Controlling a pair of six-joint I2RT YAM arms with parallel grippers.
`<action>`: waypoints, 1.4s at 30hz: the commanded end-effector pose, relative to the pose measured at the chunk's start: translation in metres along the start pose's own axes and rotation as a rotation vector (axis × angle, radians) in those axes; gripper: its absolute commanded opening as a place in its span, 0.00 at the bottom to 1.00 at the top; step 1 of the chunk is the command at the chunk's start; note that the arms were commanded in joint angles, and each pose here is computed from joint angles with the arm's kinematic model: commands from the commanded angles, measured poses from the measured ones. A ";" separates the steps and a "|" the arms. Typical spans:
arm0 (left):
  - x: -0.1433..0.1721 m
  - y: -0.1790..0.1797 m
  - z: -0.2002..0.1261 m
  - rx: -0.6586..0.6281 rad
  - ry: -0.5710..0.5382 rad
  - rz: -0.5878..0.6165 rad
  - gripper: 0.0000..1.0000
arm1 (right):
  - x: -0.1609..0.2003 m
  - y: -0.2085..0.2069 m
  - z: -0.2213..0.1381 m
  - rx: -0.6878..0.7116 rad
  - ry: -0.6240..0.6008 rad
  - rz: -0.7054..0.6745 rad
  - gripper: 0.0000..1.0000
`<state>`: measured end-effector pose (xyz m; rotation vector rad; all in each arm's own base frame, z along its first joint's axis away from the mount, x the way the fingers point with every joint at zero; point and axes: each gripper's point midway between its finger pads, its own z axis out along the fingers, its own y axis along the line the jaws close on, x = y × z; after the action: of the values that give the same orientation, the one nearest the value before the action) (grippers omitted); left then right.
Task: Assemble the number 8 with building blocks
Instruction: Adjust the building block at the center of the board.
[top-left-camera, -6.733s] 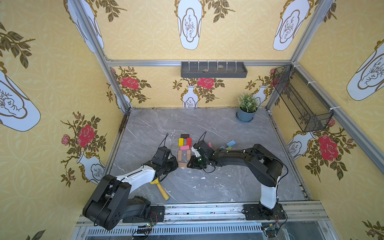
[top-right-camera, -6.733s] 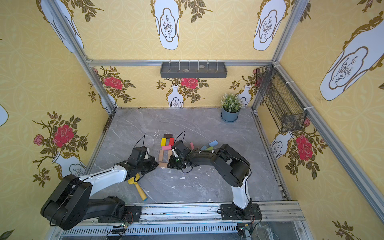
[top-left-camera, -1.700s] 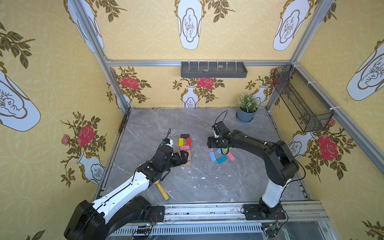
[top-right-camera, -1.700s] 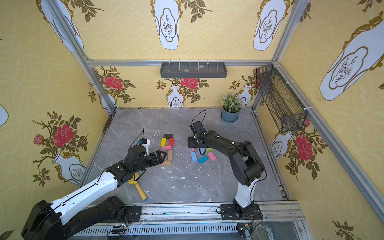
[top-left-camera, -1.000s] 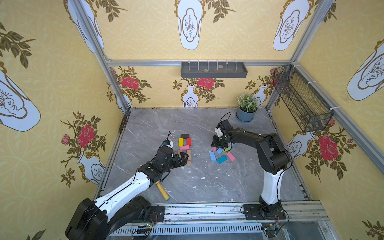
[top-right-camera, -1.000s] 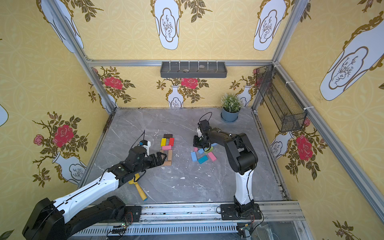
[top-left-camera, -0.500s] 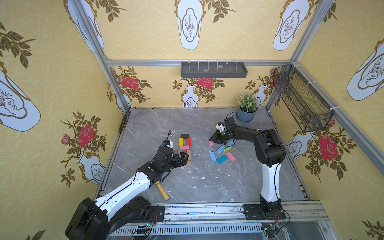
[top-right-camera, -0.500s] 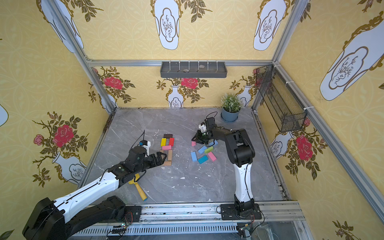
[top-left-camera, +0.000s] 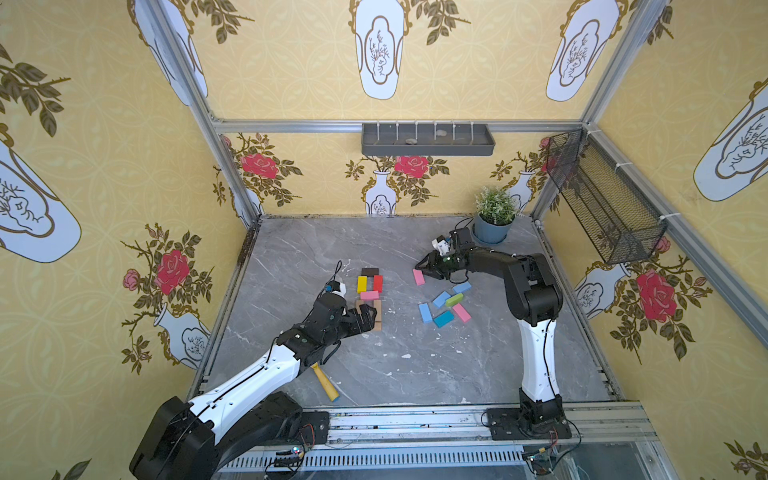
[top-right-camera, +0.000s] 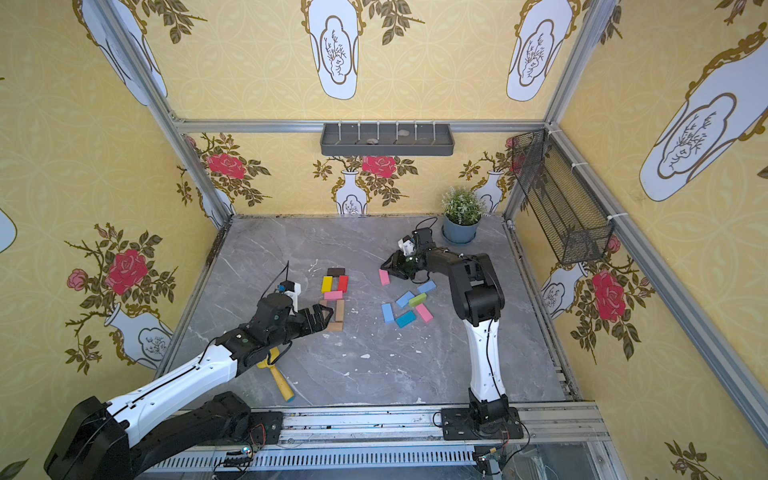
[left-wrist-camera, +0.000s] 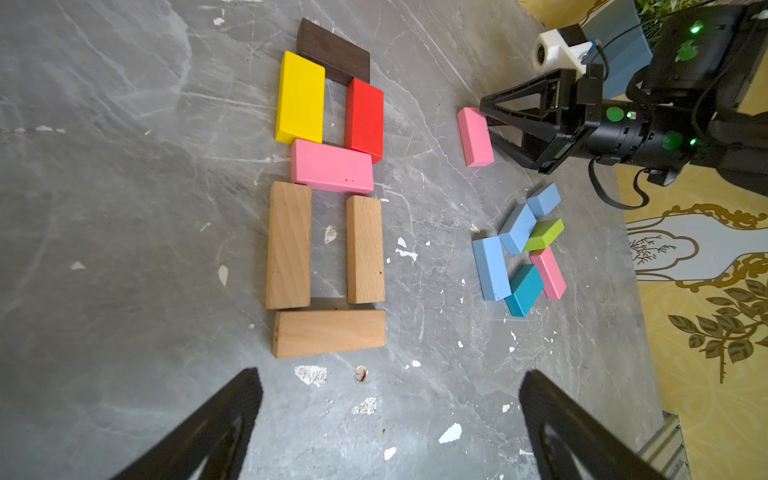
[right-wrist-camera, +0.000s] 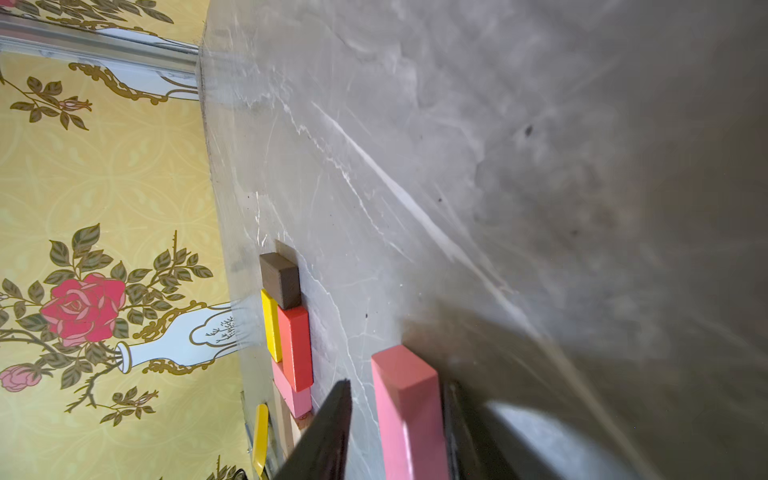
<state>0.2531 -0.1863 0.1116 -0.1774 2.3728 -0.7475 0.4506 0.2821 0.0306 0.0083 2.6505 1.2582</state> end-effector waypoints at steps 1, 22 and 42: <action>-0.002 -0.001 0.001 0.006 -0.009 -0.003 1.00 | 0.004 -0.031 -0.006 0.165 -0.014 0.018 0.52; -0.004 0.002 0.002 -0.010 -0.016 0.002 1.00 | 0.018 -0.002 0.000 0.421 -0.028 -0.139 0.80; -0.002 0.008 -0.003 -0.021 -0.026 -0.006 1.00 | 0.043 0.057 0.051 0.299 0.087 -0.390 0.82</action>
<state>0.2530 -0.1803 0.1119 -0.2001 2.3595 -0.7316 0.4262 0.3663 0.0379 -0.4510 2.6641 0.7922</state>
